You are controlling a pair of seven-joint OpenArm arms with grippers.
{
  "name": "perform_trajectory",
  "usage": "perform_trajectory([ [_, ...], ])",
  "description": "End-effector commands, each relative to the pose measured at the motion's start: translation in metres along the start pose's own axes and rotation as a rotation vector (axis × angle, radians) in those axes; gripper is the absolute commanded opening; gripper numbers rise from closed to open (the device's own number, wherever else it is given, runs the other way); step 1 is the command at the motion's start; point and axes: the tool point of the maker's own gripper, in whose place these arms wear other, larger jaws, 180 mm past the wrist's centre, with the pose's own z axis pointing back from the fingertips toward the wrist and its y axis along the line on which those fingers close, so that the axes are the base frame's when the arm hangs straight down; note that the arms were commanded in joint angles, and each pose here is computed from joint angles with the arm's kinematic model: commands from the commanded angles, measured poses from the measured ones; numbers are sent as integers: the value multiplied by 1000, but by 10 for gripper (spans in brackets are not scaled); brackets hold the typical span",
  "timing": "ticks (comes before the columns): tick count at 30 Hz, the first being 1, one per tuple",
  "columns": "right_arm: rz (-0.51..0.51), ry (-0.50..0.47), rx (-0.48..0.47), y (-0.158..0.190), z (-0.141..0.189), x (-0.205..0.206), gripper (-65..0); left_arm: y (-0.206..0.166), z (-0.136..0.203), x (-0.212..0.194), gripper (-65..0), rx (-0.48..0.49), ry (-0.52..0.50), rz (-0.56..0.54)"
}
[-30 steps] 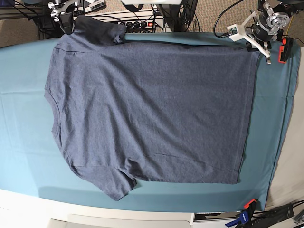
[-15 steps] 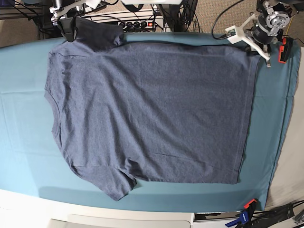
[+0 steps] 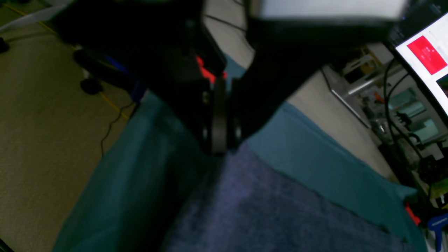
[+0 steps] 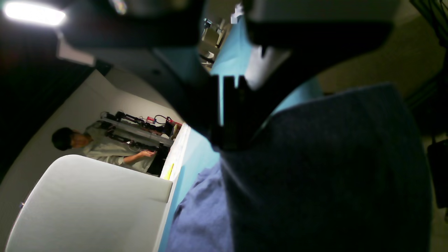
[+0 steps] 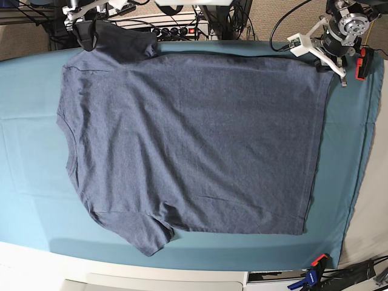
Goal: Fold the T-shirt properly
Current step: 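Pull the shoulders apart with both grippers to smooth the shirt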
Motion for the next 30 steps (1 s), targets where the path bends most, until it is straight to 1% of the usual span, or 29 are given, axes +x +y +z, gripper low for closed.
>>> perform_trajectory([
  [1, 3, -8, -15, -5, 5, 1, -650, 7, 3, -2, -650, 21, 6, -11],
  [6, 27, -9, 12, 1, 15, 1, -650, 2, 4, -7, -650, 9, 33, -11],
  [14, 37, -3, 56, 10, 27, -1, -650, -34, 16, -19, -650, -83, 89, -8],
  [15, 39, -2, 59, 11, 29, -1, -650, -36, 18, -21, -650, -81, 94, 1],
  [20, 38, 5, 63, 12, 30, -2, -650, -38, 23, -24, -650, -45, 107, -31],
  [25, 43, 19, 60, 11, 30, -4, -650, -42, 26, -28, -650, -54, 129, -35],
  [30, 19, 44, 65, 14, 33, -3, -650, -44, 28, -26, -650, -62, 123, -29],
])
